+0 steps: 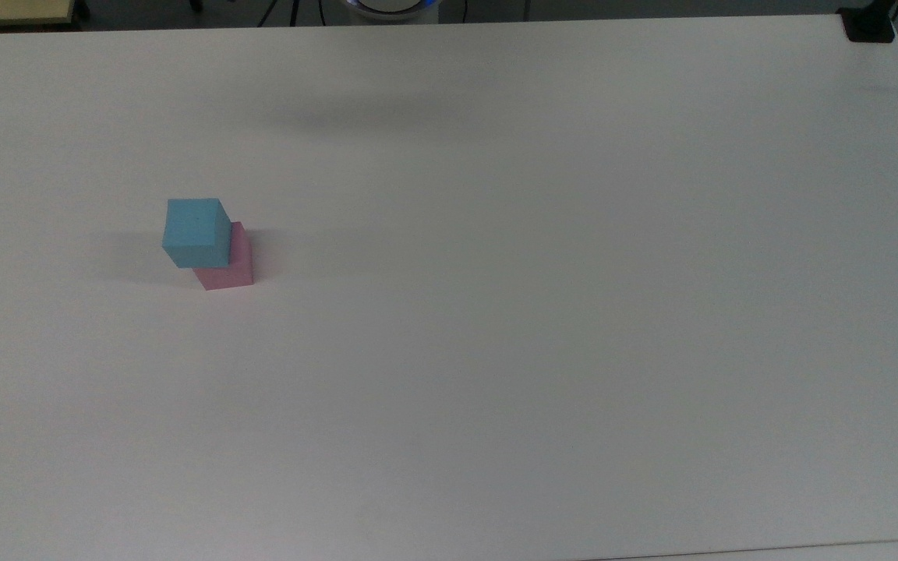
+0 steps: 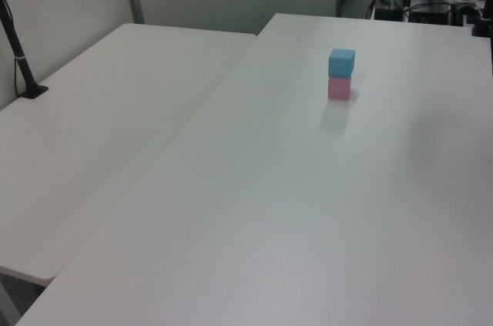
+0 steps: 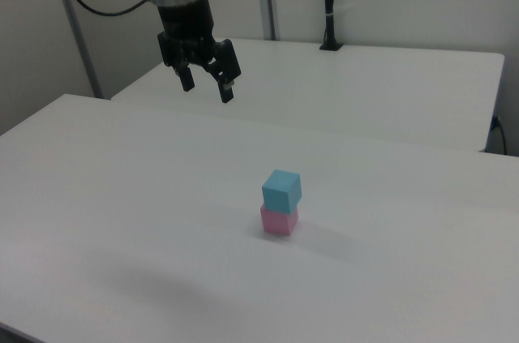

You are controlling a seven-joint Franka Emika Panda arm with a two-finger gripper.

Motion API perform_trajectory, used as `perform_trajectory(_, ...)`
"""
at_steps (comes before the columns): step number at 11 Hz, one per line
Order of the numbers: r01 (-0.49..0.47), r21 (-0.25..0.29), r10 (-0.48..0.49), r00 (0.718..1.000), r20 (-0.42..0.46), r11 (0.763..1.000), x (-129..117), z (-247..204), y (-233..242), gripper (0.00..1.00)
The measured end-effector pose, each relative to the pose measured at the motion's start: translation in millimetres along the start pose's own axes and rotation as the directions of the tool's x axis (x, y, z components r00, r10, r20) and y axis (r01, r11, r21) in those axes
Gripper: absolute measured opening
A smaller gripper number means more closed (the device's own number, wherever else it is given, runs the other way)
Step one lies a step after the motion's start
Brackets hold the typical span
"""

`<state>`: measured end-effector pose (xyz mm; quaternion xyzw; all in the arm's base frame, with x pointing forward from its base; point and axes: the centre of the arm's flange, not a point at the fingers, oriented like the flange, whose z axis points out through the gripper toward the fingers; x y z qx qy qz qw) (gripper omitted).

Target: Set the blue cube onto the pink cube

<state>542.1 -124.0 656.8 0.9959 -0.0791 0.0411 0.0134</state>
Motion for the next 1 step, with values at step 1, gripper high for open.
perform_trajectory(1,0.005,0.000,-0.005,1.000,0.007,1.000,1.5,3.7,-1.7,1.00)
